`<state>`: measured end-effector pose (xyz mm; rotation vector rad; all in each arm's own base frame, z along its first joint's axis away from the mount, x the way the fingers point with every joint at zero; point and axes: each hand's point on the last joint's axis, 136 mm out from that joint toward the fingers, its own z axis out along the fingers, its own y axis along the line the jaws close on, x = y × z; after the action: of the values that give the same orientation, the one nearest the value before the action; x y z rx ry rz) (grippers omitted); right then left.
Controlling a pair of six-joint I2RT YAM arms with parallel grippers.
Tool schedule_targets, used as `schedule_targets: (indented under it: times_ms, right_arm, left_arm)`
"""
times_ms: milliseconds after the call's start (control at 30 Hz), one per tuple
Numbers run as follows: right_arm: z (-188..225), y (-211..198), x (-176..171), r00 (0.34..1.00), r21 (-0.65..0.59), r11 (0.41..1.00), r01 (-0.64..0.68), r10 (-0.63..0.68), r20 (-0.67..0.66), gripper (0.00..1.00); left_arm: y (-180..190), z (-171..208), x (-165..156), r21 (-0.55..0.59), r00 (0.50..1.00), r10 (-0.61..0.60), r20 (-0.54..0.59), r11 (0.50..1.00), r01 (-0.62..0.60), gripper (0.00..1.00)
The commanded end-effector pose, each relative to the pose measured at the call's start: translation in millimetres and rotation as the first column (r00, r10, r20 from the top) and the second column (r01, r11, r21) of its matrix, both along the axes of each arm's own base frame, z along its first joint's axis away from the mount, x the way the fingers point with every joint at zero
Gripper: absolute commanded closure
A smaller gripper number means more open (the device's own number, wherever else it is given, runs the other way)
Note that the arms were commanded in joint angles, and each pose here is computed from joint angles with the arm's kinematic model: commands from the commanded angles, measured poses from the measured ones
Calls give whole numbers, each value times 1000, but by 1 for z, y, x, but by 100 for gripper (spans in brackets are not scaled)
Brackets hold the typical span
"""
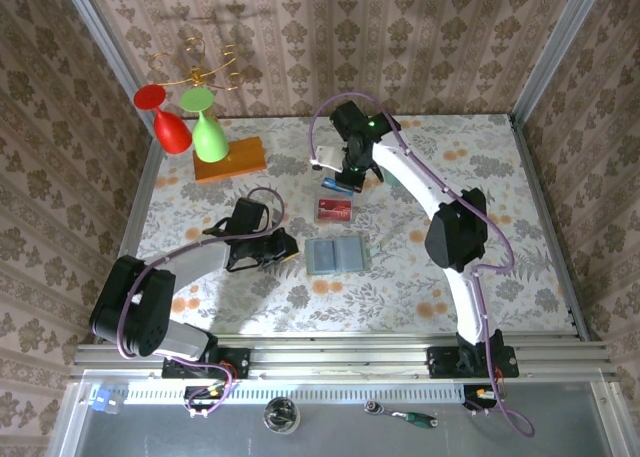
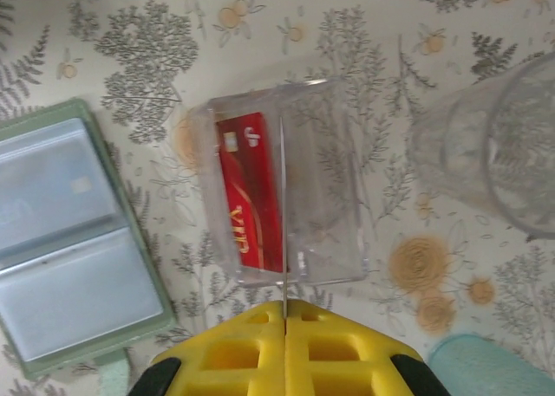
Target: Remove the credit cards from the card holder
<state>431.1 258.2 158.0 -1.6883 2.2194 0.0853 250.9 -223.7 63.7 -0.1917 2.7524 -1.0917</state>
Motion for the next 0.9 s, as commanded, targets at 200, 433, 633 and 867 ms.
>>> schedule_targets:
  times_ms: [200,433,633,867]
  right_arm:
    - [-12,-1,19,995,-2,996,-85,84,-47,100]
    - [-26,4,23,991,7,994,-112,112,-67,100]
    - [-43,7,22,988,2,993,-115,115,-101,100]
    - [-53,5,32,994,-17,997,-76,74,-84,80]
  left_arm:
    - [5,11,11,38,999,38,9,999,-38,86]
    - [6,9,10,56,999,40,-12,998,-40,86]
    - [8,5,8,62,999,45,-28,997,-43,86]
    - [9,3,6,74,998,47,-41,996,-44,86]
